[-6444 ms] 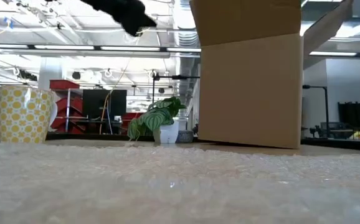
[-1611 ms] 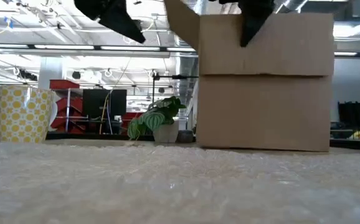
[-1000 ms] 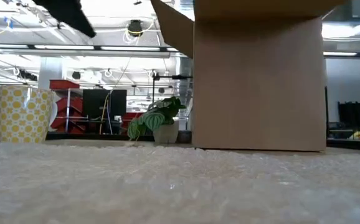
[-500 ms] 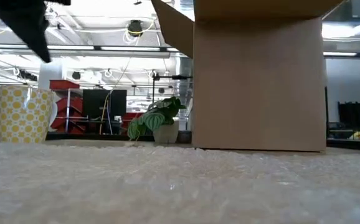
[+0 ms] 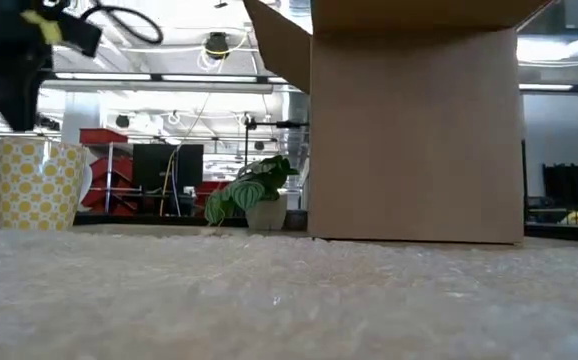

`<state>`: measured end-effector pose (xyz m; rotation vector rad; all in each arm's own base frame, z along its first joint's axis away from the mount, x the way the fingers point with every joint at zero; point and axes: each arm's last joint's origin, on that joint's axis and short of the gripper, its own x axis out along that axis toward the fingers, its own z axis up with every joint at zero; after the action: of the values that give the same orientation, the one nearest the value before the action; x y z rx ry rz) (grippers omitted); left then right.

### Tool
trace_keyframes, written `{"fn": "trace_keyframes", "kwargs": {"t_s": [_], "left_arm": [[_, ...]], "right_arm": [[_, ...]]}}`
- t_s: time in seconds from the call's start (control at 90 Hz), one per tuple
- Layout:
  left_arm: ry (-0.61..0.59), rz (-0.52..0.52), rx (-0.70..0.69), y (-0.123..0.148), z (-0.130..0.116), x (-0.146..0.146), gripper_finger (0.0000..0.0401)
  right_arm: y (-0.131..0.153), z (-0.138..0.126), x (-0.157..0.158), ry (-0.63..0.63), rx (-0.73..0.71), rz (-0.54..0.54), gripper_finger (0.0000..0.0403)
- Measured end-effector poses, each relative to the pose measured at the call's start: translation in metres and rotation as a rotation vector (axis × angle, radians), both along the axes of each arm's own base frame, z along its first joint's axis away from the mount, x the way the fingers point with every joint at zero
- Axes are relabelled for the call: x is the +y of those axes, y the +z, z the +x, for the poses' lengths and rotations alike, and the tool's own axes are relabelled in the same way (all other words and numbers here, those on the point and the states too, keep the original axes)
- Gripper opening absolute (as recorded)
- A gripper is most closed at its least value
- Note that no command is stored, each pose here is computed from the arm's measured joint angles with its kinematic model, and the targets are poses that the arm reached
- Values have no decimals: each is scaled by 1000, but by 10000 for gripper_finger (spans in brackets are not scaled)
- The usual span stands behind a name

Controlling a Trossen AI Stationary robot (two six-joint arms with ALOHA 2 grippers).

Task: Wrap mug
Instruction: Put the blue wrapped mug into the box, then put the orange cup in the bubble wrap

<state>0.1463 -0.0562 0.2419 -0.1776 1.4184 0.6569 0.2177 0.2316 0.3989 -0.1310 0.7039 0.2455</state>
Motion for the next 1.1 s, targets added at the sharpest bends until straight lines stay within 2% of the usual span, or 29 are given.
{"fn": "trace_keyframes", "kwargs": {"t_s": [0.122, 0.244, 0.344, 0.489, 0.533, 0.622, 0.789, 0.944, 1.1], "left_arm": [[-21, 19, 19, -14, -2, 1, 200], [-56, 10, 6, -27, -1, 1, 171], [-80, 12, 6, -32, -1, 1, 129], [-131, 6, -11, -29, 2, 0, 34], [-133, -6, -18, -26, 4, -1, 16], [-149, 8, -48, -19, 7, -2, 9], [-246, -68, -225, 10, 24, -18, 4], [-447, -189, -477, 39, 48, -47, 2], [-603, -301, -634, 36, 75, -79, 2]], "right_arm": [[-14, -4, 8, -47, 3, 6, 239], [-26, -4, 11, -88, 17, 35, 239], [-33, -1, 12, -124, 10, 67, 239], [-42, 0, 15, -150, 14, 100, 239], [-44, 1, 14, -169, 17, 122, 239], [-50, 1, 14, -198, 34, 139, 239], [-63, 4, 12, -256, 96, 203, 239], [-86, 12, 5, -292, 154, 228, 239], [-102, 19, 0, -313, 153, 235, 239]]}}
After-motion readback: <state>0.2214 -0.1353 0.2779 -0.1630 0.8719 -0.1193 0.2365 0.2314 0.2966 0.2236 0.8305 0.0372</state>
